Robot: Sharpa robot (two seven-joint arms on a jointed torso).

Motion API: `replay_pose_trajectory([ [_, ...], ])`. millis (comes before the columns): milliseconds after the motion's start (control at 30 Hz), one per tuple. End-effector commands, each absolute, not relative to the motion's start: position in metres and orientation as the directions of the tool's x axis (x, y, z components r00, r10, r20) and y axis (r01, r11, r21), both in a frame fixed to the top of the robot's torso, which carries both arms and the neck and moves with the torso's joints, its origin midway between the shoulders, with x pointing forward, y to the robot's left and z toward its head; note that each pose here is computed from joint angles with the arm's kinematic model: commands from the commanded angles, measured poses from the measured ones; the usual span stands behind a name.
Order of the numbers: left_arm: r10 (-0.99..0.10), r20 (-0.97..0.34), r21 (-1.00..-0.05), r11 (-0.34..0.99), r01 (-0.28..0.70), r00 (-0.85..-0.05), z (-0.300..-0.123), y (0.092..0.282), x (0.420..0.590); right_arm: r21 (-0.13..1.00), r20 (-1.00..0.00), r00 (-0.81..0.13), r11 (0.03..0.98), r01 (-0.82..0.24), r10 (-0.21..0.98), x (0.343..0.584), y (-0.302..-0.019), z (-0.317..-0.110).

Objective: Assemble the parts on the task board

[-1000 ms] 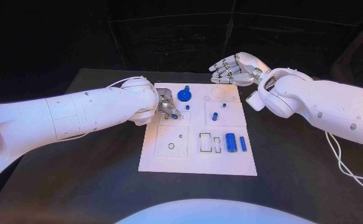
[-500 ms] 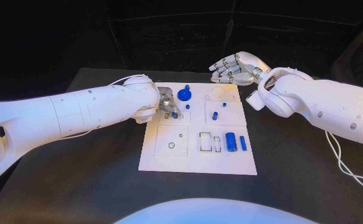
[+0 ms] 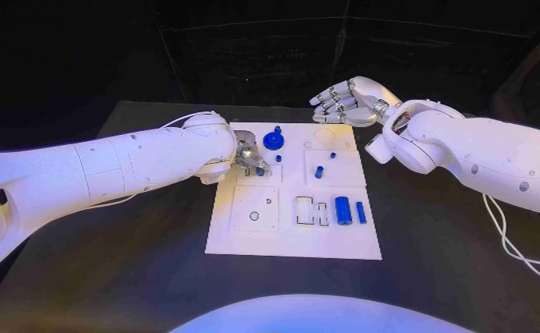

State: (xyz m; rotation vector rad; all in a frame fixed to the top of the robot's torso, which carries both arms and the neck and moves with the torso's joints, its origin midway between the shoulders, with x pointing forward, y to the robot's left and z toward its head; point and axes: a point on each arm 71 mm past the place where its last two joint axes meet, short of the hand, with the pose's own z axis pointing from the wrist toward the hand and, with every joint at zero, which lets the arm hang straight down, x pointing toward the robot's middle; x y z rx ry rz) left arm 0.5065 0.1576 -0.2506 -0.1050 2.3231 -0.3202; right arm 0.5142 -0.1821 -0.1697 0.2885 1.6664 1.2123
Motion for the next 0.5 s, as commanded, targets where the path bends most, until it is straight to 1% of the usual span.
replay_pose_trajectory([
  [33, -0.167, -0.694, -0.252, 0.968, 0.019, -0.700, -0.2512, 0.1580, 0.5067, 0.815, -0.579, -0.465, 0.458, -0.355, 0.670, 0.5140, -0.1806, -0.1680],
  [500, -0.190, -0.708, -0.267, 0.964, 0.008, -0.680, -0.2496, 0.1593, 0.5079, 0.815, -0.578, -0.464, 0.456, -0.356, 0.671, 0.5145, -0.1807, -0.1681],
])
